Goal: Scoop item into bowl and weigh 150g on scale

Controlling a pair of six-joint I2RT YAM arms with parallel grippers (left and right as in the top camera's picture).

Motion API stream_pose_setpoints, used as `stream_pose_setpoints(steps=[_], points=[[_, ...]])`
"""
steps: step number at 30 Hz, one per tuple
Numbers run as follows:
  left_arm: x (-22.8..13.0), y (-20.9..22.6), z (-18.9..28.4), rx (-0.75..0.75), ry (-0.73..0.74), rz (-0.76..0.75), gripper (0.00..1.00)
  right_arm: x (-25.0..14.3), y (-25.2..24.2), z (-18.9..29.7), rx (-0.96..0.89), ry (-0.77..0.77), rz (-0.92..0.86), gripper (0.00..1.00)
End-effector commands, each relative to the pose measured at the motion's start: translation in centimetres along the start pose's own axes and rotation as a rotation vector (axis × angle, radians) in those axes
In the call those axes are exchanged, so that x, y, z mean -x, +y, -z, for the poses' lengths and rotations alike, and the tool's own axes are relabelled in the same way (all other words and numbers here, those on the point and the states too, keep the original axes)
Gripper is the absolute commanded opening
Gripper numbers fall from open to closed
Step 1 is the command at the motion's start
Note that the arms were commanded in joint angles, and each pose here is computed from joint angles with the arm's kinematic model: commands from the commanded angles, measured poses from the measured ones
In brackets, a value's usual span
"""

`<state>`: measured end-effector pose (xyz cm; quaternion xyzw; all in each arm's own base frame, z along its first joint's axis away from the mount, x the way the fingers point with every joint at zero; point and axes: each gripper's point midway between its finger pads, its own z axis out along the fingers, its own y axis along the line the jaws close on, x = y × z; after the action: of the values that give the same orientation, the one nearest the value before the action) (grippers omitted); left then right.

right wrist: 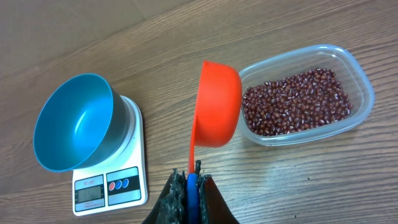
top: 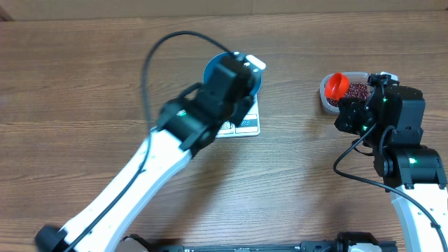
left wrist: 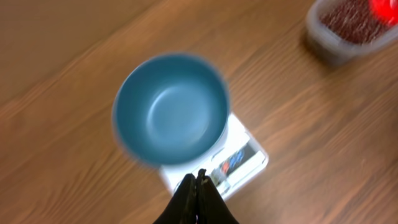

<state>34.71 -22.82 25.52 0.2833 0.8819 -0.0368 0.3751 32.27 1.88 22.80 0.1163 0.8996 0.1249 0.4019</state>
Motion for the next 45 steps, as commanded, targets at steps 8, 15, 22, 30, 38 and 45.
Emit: stream_pose_setpoints(steps=[8, 15, 22, 30, 38, 45], points=[[-6.9, 2.5, -0.7, -0.151, 0.264, 0.094, 0.04, 1.1, 0.2, 0.7, 0.001, -0.032, 0.01, 0.04], [-7.6, 2.8, -0.5, -0.143, 0.294, 0.105, 1.0, 0.9, 0.2, 0.7, -0.001, -0.024, 0.009, 0.04], [-8.6, 2.4, -0.1, -0.159, 0.341, 0.107, 1.0, 0.3, 0.0, 0.7, -0.009, 0.0, 0.006, 0.04], [-8.6, 2.2, 1.6, -0.169, 0.327, 0.108, 1.0, 0.1, -0.1, 0.7, -0.011, 0.007, 0.005, 0.03], [-8.1, 2.3, 2.9, -0.173, 0.284, 0.074, 1.0, 0.2, 0.0, 0.7, -0.01, 0.002, 0.007, 0.04], [-7.7, 2.4, 1.6, -0.164, 0.259, 0.081, 1.0, 0.4, 0.0, 0.7, -0.008, -0.001, 0.073, 0.03]])
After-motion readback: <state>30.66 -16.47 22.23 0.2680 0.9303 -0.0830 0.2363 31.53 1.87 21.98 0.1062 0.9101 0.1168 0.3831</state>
